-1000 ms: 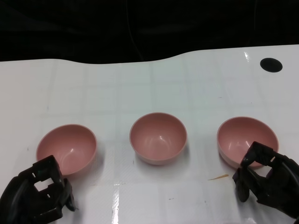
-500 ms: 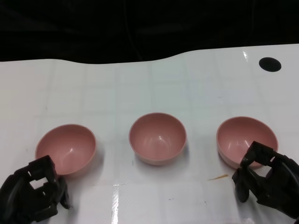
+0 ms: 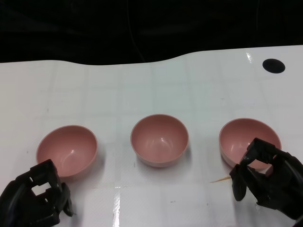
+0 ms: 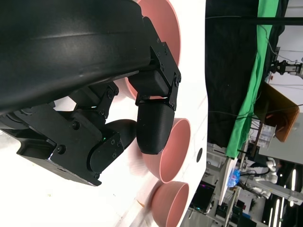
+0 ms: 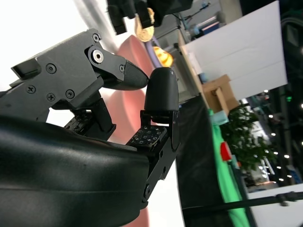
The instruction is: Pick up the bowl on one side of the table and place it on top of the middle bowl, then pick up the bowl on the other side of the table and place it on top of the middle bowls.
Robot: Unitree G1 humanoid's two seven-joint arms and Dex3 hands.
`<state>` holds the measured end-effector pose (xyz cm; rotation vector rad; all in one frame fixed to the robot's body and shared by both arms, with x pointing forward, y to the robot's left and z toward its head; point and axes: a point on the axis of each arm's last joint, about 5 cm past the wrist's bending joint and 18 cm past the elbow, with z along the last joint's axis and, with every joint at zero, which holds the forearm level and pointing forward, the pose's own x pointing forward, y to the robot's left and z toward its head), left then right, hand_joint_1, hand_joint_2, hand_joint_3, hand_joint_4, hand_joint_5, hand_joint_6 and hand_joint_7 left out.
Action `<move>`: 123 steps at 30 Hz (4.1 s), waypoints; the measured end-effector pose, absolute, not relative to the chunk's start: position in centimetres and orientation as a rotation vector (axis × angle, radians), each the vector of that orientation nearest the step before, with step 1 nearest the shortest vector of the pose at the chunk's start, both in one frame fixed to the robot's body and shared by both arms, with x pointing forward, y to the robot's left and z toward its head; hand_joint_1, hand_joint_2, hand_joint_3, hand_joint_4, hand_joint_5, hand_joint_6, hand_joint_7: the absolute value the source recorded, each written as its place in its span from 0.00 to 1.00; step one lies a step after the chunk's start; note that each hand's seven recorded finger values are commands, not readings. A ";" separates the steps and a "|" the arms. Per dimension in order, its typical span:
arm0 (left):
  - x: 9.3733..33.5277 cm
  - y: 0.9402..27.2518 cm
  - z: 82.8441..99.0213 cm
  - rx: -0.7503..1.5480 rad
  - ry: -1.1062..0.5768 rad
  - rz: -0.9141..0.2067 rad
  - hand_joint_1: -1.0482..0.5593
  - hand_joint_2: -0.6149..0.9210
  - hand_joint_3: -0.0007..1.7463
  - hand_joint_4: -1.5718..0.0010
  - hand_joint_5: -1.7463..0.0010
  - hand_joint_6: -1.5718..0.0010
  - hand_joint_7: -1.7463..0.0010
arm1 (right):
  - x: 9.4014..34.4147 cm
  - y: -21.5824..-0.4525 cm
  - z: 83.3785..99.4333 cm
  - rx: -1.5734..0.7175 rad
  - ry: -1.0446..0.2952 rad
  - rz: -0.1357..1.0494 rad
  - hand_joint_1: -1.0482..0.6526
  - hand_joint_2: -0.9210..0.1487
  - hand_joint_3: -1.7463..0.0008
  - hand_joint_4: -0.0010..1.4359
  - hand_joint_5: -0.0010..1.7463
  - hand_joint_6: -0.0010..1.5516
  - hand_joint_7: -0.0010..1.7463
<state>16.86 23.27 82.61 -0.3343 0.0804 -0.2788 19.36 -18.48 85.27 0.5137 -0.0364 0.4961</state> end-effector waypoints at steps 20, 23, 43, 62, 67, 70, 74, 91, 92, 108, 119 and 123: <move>17.1 23.3 82.5 -0.343 0.089 -0.279 0.64 0.80 0.66 0.44 0.00 0.52 0.00 | 19.6 -20.5 89.1 -0.227 -0.486 0.357 0.20 0.00 0.84 0.42 0.01 0.41 0.00; 17.1 23.2 82.6 -0.343 0.088 -0.280 0.63 0.79 0.67 0.44 0.00 0.51 0.00 | 19.5 -20.8 89.5 -0.408 -0.489 0.336 0.16 0.00 0.85 0.36 0.00 0.36 0.00; 17.1 23.2 82.5 -0.345 0.092 -0.279 0.64 0.79 0.65 0.43 0.00 0.51 0.00 | 19.8 -20.4 88.6 -1.189 -0.393 0.314 0.00 0.00 0.85 0.18 0.00 0.20 0.00; 17.2 23.1 82.5 -0.347 0.093 -0.276 0.65 0.80 0.66 0.43 0.00 0.51 0.00 | 24.1 -18.9 85.9 -1.410 -0.222 0.399 0.09 0.00 0.93 0.26 0.02 0.26 0.01; 17.2 23.1 82.5 -0.347 0.093 -0.275 0.64 0.79 0.66 0.43 0.00 0.51 0.00 | 25.0 -18.9 85.1 -1.418 -0.213 0.400 0.15 0.00 0.94 0.30 0.03 0.29 0.02; 17.2 23.1 82.5 -0.346 0.093 -0.275 0.64 0.79 0.66 0.43 0.00 0.51 0.00 | 25.3 -18.7 84.8 -1.404 -0.223 0.389 0.15 0.00 0.94 0.31 0.03 0.29 0.02; 17.2 23.1 82.5 -0.346 0.093 -0.274 0.64 0.79 0.66 0.43 0.00 0.51 0.00 | 25.4 -18.7 84.6 -1.403 -0.234 0.387 0.22 0.00 0.95 0.40 0.06 0.35 0.04; 17.5 22.3 82.6 -0.341 0.071 -0.294 0.65 0.80 0.66 0.45 0.00 0.52 0.00 | 24.9 -18.4 83.1 -1.198 -0.419 0.285 0.54 0.00 0.78 0.53 1.00 0.36 1.00; 17.5 22.3 82.6 -0.340 0.069 -0.293 0.64 0.80 0.66 0.45 0.00 0.52 0.00 | 24.8 -18.4 83.1 -1.196 -0.424 0.288 0.54 0.00 0.77 0.53 1.00 0.36 1.00; 18.0 22.3 82.7 -0.339 0.058 -0.296 0.66 0.79 0.68 0.44 0.00 0.51 0.00 | 26.3 -17.1 86.3 -1.139 -0.647 0.318 0.53 0.04 0.68 0.54 1.00 0.35 1.00; 18.0 22.3 82.7 -0.339 0.060 -0.296 0.65 0.79 0.68 0.44 0.00 0.51 0.00 | 28.3 -15.9 91.0 -1.146 -0.816 0.371 0.49 0.03 0.74 0.58 1.00 0.40 0.97; 18.0 22.3 82.7 -0.339 0.061 -0.295 0.66 0.80 0.68 0.44 0.00 0.51 0.00 | 28.8 -14.9 92.7 -1.142 -0.902 0.414 0.47 0.07 0.73 0.59 1.00 0.41 0.98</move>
